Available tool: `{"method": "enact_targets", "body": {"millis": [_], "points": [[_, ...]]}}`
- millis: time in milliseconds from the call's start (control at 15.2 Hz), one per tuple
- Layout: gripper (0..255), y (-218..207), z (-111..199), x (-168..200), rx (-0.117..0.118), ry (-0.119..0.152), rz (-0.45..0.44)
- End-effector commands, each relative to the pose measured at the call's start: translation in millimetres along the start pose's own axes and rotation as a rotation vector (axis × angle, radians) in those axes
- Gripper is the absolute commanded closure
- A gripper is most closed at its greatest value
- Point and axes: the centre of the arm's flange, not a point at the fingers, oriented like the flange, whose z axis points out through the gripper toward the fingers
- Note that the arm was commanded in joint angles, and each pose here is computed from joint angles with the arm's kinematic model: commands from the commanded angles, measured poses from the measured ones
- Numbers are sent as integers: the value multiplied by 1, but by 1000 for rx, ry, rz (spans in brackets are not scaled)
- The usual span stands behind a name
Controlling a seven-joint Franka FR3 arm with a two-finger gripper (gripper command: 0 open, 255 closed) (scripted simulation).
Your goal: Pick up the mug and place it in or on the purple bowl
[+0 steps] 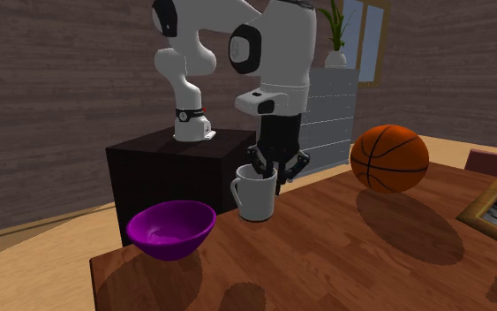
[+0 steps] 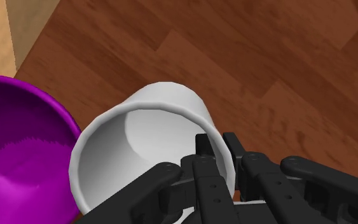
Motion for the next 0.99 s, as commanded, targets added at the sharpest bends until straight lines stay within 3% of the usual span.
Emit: {"method": "enact_targets", "body": {"millis": [0,594,924], "points": [[255,0,-11,-1,0,0,0],[255,4,-56,-4,0,0,0],[255,67,-60,12,0,0,0]]}}
